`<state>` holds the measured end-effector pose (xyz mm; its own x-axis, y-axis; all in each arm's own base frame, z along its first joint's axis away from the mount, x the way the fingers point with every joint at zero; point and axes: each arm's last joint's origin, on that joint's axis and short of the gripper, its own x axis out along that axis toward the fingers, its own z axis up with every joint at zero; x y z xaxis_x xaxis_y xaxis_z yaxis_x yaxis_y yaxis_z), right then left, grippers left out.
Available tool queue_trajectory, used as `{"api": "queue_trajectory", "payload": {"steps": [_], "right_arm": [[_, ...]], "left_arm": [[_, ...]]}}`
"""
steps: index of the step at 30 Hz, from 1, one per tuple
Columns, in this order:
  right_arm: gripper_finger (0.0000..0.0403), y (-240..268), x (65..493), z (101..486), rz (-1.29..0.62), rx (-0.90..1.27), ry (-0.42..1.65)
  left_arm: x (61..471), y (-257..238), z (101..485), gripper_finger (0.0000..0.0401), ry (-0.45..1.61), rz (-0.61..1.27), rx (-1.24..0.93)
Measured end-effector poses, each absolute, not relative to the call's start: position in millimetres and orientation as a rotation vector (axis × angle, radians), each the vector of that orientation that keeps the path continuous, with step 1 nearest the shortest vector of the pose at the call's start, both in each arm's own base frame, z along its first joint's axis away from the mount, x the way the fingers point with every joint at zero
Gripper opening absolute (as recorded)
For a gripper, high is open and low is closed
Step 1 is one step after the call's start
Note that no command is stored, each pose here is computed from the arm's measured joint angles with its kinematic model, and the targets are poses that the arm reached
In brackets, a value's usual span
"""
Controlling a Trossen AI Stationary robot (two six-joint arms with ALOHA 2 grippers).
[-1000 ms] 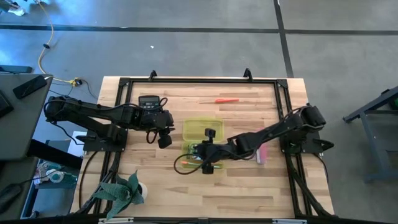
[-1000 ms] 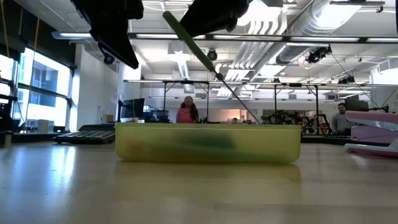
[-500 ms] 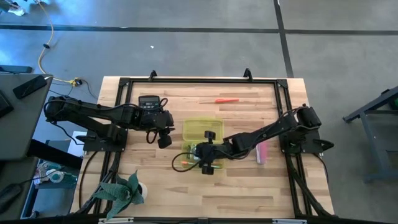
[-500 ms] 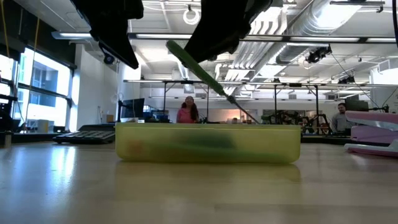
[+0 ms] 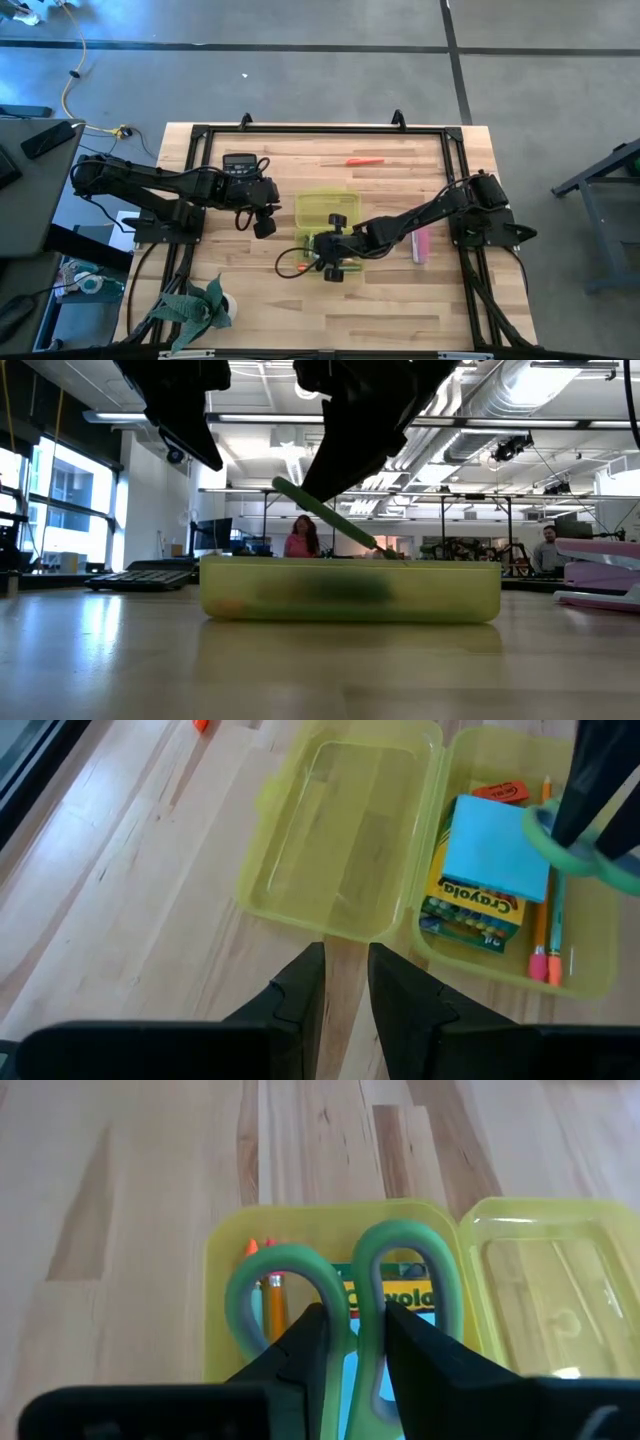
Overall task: Pack school essentials
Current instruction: Put the green scissors into the yellow supply box, then put the orange pen into the yellow supply box
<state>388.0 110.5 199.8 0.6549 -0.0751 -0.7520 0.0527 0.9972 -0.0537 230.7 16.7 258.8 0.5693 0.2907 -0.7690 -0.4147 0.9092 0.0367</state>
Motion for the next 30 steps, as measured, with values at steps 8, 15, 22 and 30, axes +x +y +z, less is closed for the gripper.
{"api": "queue_trajectory", "payload": {"steps": [8,15,22,30], "right_arm": [[0.0121,104,390,200,-0.097,0.014,0.853],[0.0161,100,390,199,-0.097,0.007,0.864],[0.0169,90,386,208,-0.115,0.0,0.884],[0.0169,63,369,243,-0.225,-0.062,0.858]], "left_arm": [[231,17,259,0.007,0.872,0.416,-0.154],[231,17,259,0.007,0.872,0.416,-0.154],[231,17,259,0.007,0.873,0.416,-0.154],[230,17,259,0.007,0.876,0.416,-0.153]]}}
